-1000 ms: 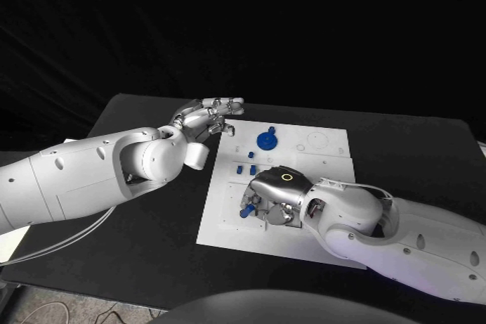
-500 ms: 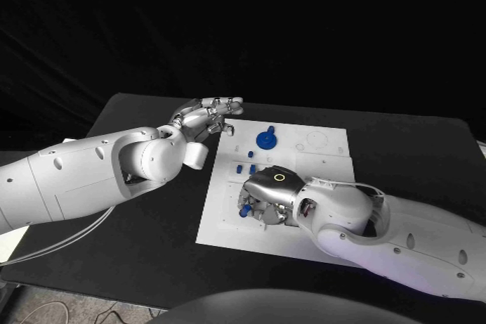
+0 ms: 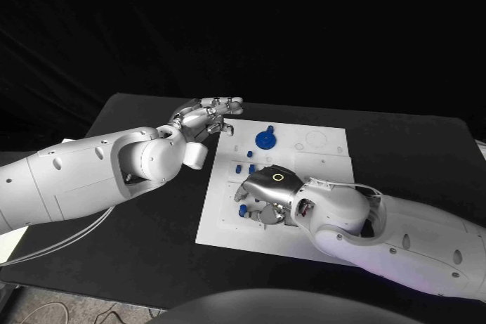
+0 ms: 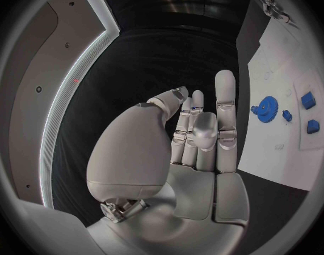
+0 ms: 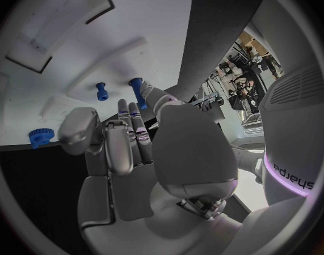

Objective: Assemble the parts on the task board

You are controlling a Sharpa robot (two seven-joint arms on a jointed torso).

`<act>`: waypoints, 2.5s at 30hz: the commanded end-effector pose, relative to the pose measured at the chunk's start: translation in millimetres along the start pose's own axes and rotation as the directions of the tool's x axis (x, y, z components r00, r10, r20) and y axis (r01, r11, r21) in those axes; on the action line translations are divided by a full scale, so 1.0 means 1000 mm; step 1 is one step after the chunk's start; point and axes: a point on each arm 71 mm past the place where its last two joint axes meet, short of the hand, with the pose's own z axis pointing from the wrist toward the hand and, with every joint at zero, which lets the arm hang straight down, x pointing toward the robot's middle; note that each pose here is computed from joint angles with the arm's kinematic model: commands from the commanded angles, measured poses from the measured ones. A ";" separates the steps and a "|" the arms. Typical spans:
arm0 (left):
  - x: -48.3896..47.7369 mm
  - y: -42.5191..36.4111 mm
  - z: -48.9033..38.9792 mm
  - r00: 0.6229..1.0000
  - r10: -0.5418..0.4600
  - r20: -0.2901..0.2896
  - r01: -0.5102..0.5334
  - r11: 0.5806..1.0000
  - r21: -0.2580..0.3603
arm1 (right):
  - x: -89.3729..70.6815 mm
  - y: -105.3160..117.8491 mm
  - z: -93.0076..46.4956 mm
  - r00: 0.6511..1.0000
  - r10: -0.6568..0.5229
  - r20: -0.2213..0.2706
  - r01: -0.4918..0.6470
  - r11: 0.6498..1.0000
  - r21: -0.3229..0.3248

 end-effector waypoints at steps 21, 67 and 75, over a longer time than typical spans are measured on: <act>-0.0015 0.0021 -0.0018 1.000 -0.003 -0.012 0.003 1.000 -0.006 | -0.044 -0.078 -0.105 0.919 0.276 0.280 -0.351 0.897 0.268; -0.0076 0.0099 -0.0066 1.000 -0.007 -0.002 0.007 1.000 -0.024 | 0.026 -0.100 -0.138 0.963 0.269 -0.014 -0.203 0.761 0.615; -0.0081 0.0098 -0.0071 1.000 -0.007 -0.002 0.007 1.000 -0.024 | 0.034 -0.102 -0.134 0.961 0.273 -0.036 -0.193 0.760 0.620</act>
